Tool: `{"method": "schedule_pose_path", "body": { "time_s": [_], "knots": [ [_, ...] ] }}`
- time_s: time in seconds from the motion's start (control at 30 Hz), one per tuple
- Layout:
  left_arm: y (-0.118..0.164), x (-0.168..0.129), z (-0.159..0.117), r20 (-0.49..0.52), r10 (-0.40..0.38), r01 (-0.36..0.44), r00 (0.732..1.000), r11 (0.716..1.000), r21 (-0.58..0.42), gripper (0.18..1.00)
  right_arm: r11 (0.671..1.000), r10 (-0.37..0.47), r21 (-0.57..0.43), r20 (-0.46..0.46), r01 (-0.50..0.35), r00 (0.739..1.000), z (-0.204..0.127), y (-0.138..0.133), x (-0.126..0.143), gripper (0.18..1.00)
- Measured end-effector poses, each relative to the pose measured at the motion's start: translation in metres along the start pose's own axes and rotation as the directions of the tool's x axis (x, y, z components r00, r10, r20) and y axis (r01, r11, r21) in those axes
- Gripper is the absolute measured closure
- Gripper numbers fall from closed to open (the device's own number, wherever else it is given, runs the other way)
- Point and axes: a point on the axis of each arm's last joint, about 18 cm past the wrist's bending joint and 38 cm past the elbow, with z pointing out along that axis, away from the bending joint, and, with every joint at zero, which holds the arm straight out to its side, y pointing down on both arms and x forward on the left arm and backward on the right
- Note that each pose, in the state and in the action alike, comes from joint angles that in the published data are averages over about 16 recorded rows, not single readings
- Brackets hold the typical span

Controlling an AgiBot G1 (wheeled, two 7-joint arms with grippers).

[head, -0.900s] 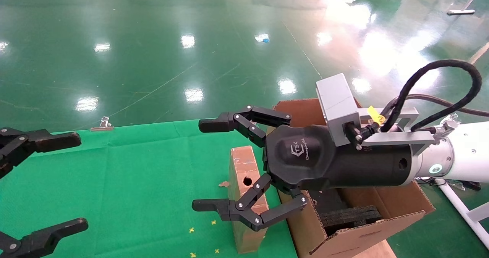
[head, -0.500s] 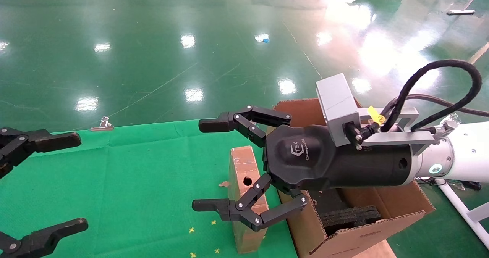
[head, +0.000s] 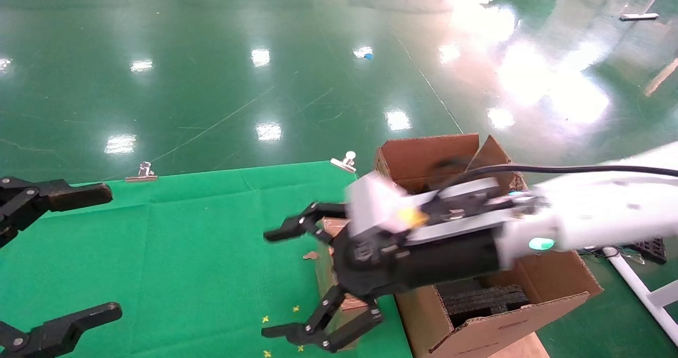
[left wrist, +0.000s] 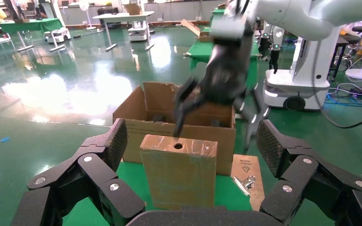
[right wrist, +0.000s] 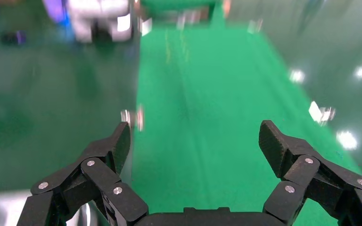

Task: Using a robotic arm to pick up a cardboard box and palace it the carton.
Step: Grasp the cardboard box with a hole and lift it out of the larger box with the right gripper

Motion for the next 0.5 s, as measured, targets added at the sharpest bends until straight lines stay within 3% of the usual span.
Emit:
{"method": "schedule_pose_path", "body": {
  "time_s": [0.2, 0.5],
  "knots": [
    [0.0, 0.0, 0.0, 0.0, 0.0, 0.0, 1.0, 1.0, 0.0, 0.184, 0.966, -0.02, -0.257, 0.044, 0.03, 0.999, 0.035, 0.01, 0.02, 0.178],
    [0.0, 0.0, 0.0, 0.0, 0.0, 0.0, 1.0, 1.0, 0.0, 0.184, 0.833, -0.083, -0.546, 0.039, 0.091, 0.996, 0.06, -0.009, 0.055, 0.178]
  ]
}}
